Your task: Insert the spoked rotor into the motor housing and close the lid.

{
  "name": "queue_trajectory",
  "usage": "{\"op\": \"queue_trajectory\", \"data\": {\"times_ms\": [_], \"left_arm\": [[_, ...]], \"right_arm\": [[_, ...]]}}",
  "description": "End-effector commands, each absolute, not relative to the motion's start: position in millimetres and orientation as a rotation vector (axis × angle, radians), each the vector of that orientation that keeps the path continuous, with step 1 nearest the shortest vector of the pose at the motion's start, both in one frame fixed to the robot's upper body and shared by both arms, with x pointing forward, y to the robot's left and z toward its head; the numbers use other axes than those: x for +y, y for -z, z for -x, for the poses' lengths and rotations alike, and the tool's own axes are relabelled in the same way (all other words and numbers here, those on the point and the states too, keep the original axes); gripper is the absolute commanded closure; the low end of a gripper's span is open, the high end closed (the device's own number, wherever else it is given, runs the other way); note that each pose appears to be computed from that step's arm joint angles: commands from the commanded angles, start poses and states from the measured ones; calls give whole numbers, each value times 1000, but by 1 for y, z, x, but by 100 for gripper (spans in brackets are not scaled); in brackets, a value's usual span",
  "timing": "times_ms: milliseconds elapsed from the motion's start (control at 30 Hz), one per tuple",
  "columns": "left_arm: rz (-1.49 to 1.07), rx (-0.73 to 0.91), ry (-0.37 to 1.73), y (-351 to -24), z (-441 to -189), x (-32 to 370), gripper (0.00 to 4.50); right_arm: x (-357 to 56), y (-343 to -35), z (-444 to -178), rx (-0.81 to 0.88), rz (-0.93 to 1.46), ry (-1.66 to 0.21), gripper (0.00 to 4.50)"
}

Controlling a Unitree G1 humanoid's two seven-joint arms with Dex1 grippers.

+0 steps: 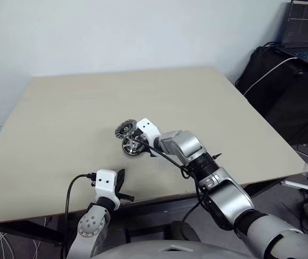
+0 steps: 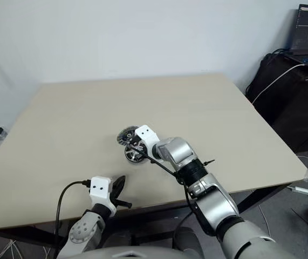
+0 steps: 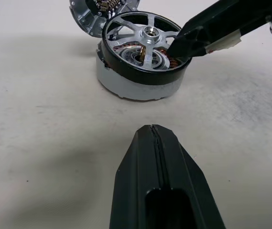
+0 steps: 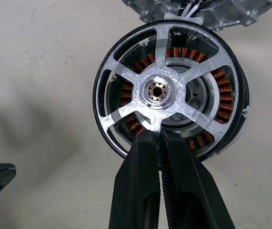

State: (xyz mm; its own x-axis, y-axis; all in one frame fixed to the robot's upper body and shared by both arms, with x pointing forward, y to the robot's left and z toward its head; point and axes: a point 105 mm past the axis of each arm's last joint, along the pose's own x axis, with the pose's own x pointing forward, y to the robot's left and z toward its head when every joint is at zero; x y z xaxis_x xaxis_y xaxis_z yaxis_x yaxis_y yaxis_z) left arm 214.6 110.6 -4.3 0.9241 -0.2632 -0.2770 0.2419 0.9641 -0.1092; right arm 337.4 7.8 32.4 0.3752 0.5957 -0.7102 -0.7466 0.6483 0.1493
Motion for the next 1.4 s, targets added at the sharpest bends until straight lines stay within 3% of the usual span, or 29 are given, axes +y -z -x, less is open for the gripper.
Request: {"op": "queue_trajectory", "data": {"times_ms": [33,167,467,900,1033,1200,1400], "left_arm": [[75,220,262,-15,-219,108,450],[76,220,262,-15,-218,108,450],[75,218,269,-19,-218,106,450],[77,246,288,-4,-217,108,450],[76,255,290,4,-217,110,450],[74,260,295,12,-217,113,450],[69,261,296,18,-217,116,450]], "right_arm": [[11,-48,-349,745,212,-860,448],[11,-51,-352,737,199,-853,448],[13,-58,-355,713,161,-850,179],[8,-82,-344,576,139,-858,179],[3,-74,-333,589,163,-863,266],[3,-61,-331,535,229,-842,430],[15,-60,-342,469,206,-823,446]]}}
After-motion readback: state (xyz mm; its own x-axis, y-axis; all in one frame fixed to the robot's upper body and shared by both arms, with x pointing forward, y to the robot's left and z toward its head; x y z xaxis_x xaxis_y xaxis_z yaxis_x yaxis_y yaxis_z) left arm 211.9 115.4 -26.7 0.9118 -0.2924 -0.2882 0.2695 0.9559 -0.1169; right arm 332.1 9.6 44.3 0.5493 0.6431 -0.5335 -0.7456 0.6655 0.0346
